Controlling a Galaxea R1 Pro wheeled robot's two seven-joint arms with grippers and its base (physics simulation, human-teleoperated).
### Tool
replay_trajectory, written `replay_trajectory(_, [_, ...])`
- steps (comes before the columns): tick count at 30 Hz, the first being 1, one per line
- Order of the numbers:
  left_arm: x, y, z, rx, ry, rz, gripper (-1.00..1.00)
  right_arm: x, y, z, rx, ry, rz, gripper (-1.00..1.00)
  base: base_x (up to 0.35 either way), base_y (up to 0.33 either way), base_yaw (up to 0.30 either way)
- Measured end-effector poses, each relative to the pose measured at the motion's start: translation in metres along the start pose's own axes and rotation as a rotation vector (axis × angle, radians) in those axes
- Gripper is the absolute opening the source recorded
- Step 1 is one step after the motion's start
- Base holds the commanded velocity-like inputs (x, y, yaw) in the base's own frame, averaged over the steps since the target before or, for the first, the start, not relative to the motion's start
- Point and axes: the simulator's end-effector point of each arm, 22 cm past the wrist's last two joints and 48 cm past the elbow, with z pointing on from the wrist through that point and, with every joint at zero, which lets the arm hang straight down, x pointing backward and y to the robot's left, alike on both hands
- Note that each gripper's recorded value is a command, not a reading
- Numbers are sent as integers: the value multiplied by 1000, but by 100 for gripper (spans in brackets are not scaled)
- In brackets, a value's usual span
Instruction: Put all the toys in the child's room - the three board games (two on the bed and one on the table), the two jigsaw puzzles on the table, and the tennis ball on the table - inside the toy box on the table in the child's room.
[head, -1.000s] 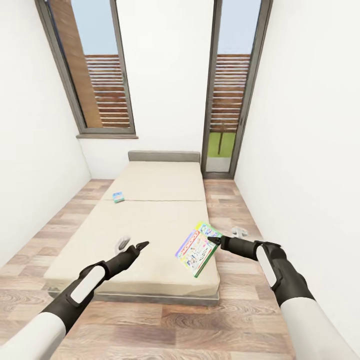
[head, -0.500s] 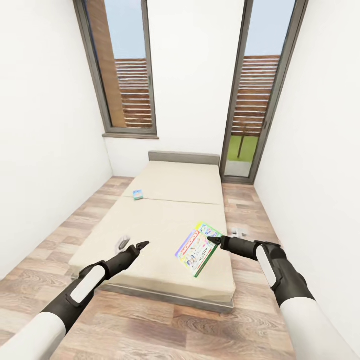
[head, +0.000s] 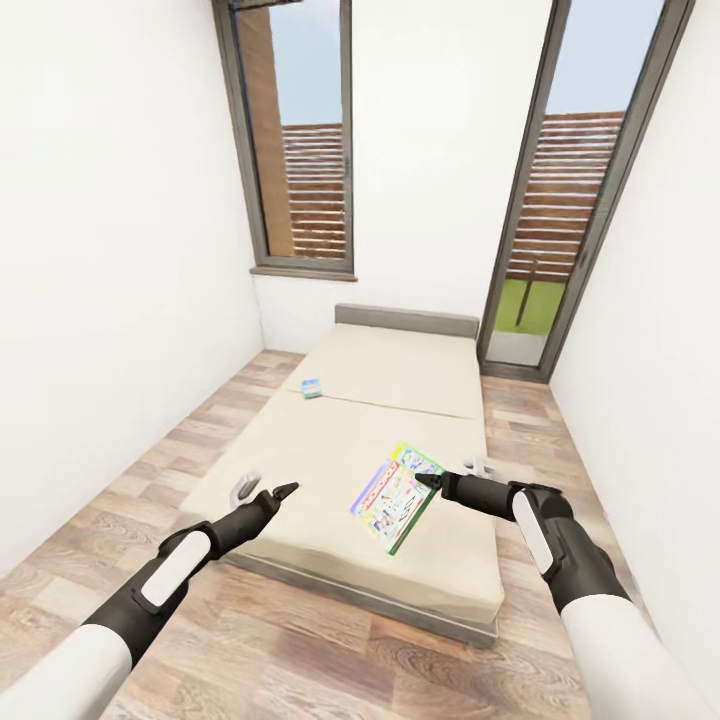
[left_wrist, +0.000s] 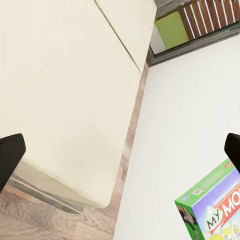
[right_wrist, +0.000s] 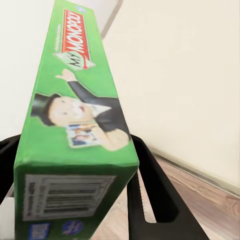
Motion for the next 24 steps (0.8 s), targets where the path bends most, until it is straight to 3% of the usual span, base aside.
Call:
replay_trajectory(13, [-4, -8, -3, 10, -7, 8, 100, -6, 6, -5, -7, -13, -6, -100, 0, 0, 170])
replay_trajectory(24, [-8, -15, -6, 20, -15, 15, 100, -13, 11, -9, -11, -24, -16, -100, 0, 0, 54])
